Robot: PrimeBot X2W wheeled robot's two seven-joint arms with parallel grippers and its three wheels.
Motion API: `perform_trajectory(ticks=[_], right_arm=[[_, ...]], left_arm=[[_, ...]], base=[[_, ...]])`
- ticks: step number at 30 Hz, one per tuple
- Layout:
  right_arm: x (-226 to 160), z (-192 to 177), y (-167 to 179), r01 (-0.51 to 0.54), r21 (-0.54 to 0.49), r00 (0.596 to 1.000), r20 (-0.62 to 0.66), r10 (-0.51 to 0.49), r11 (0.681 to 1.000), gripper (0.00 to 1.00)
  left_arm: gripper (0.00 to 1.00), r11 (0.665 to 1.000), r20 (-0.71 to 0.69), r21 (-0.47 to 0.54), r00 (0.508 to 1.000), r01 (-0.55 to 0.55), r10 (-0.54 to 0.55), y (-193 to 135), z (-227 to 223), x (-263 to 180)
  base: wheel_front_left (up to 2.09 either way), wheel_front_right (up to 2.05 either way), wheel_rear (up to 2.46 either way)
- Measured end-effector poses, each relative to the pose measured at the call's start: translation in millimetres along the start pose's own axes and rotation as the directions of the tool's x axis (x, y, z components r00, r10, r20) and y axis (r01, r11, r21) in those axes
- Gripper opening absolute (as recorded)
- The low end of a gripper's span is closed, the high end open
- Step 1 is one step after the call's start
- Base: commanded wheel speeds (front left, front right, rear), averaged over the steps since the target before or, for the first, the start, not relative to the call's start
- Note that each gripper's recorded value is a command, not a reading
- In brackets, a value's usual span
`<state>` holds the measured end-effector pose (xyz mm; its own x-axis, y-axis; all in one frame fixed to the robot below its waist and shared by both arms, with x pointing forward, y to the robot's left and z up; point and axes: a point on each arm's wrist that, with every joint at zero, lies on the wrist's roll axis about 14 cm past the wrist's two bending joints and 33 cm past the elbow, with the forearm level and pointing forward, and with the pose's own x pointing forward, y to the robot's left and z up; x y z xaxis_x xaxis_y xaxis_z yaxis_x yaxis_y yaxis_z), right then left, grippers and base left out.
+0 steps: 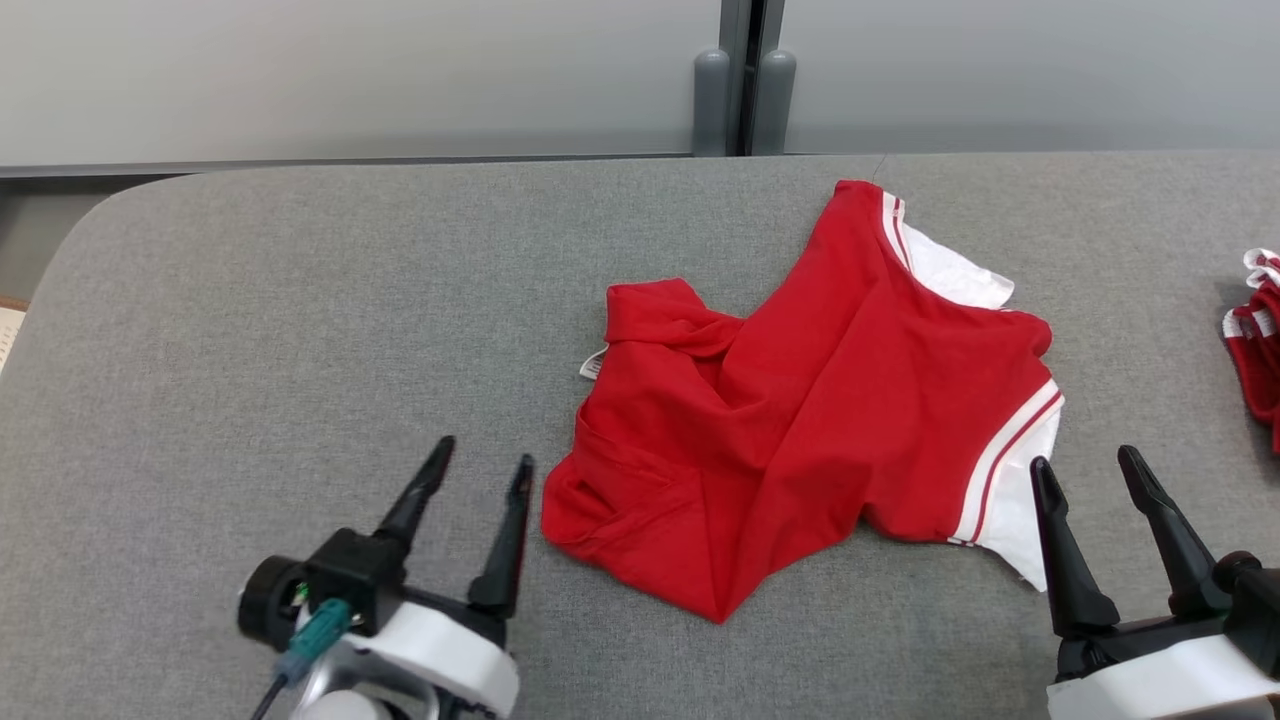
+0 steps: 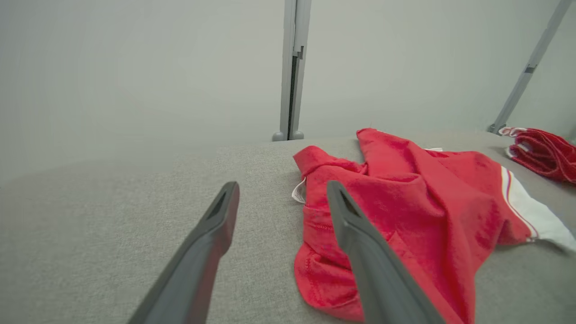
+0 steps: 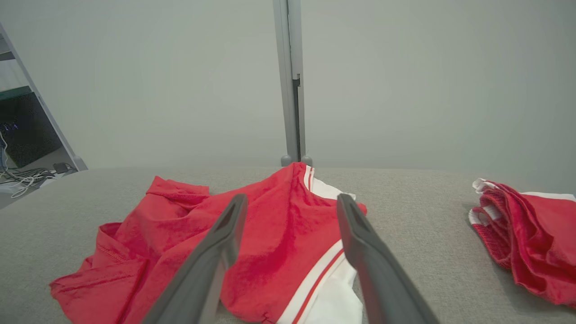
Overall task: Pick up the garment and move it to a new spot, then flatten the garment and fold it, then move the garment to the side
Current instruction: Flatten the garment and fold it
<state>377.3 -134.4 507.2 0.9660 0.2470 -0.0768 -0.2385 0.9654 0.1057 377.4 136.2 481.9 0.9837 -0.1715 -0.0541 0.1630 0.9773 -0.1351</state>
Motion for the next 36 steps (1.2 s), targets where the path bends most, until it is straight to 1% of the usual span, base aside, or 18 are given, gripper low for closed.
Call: perform_trajectory(ticks=[2,4,7,9,11,12,13,14,15,17,19,22,25,29,30,34,35,36], right_arm=[[2,-3,1,-0.004,0.005,1.0,-0.011,0.004,1.0,1.0],[4,-7,3,-0.009,0.011,1.0,-0.024,0.009,1.0,1.0],[7,-9,2,-0.009,0.016,1.0,-0.029,0.01,1.0,1.0],[7,-14,0,-0.001,0.025,0.999,-0.043,0.002,1.0,1.0],[7,-19,-4,0.012,0.03,0.998,-0.057,-0.01,0.999,1.0],[7,-20,-6,0.018,0.034,0.998,-0.061,-0.015,0.999,1.0],[7,-22,-7,0.024,0.038,0.998,-0.066,-0.021,0.999,1.0],[7,-25,-9,0.03,0.041,0.997,-0.071,-0.027,0.999,1.0],[7,-27,-11,0.037,0.043,0.997,-0.075,-0.034,0.998,1.0],[9,-28,-14,0.045,0.045,0.996,-0.076,-0.042,0.998,1.0],[10,-29,-15,0.05,0.047,0.996,-0.075,-0.047,0.998,1.0],[12,-30,-18,0.059,0.051,0.996,-0.074,-0.055,0.997,1.0],[16,-30,-19,0.059,0.054,0.996,-0.072,-0.055,0.997,1.0],[21,-31,-22,0.064,0.058,0.996,-0.073,-0.059,0.996,1.0],[24,-33,-22,0.062,0.061,0.995,-0.075,-0.058,0.996,1.0],[26,-38,-23,0.068,0.076,0.994,-0.089,-0.061,0.995,1.0],[26,-38,-23,0.07,0.077,0.994,-0.09,-0.063,0.995,1.0],[27,-39,-24,0.073,0.078,0.994,-0.091,-0.066,0.994,1.0]], left_arm=[[1.0,0.996,-0.022,-0.008,0.996,0.083,-0.084,-23,-2,8],[1.0,0.986,-0.079,-0.013,0.983,0.166,-0.167,-46,-13,13],[1.0,0.963,-0.194,-0.034,0.943,0.268,-0.269,-77,-37,17],[1.0,0.954,-0.277,-0.046,0.913,0.298,-0.299,-85,-56,17],[1.0,0.95,-0.363,-0.062,0.88,0.306,-0.307,-85,-76,16],[0.91,0.949,-0.409,-0.063,0.86,0.308,-0.306,-84,-86,15],[0.5,0.95,-0.44,-0.068,0.845,0.306,-0.304,-82,-93,15],[0.02,0.951,-0.457,-0.077,0.837,0.3,-0.301,-80,-97,16],[0.0,0.954,-0.452,-0.095,0.842,0.284,-0.295,-75,-97,21],[0.0,0.958,-0.414,-0.107,0.864,0.266,-0.286,-70,-88,29],[0.0,0.965,-0.348,-0.121,0.9,0.235,-0.263,-61,-73,37],[0.0,0.976,-0.258,-0.139,0.946,0.164,-0.196,-41,-53,43],[0.0,0.987,-0.169,-0.142,0.98,0.078,-0.102,-15,-32,43],[0.0,0.988,-0.159,-0.149,0.987,-0.024,0.0,15,-30,30],[0.0,0.986,-0.168,-0.153,0.985,-0.067,0.041,26,-36,21],[0.0,0.969,-0.265,-0.183,0.957,-0.165,0.113,42,-69,-4],[0.28,0.961,-0.27,-0.197,0.953,-0.196,0.139,47,-73,-9],[0.89,0.952,-0.261,-0.208,0.951,-0.224,0.166,51,-74,-11]], base=[[0.0,0.0,0.0],[0.0,0.0,0.0],[0.0,0.0,0.0],[0.0,0.0,0.0],[0.0,0.0,0.0],[0.0,0.0,0.0],[0.0,0.0,0.0],[0.0,0.0,0.0],[0.0,0.0,0.0],[0.0,0.0,0.0],[0.0,0.0,0.0],[0.0,0.0,0.0],[0.0,0.0,0.0],[0.0,0.0,0.0],[0.0,0.0,0.0],[0.0,0.0,0.0],[0.0,0.0,0.0],[0.0,0.0,0.0]])
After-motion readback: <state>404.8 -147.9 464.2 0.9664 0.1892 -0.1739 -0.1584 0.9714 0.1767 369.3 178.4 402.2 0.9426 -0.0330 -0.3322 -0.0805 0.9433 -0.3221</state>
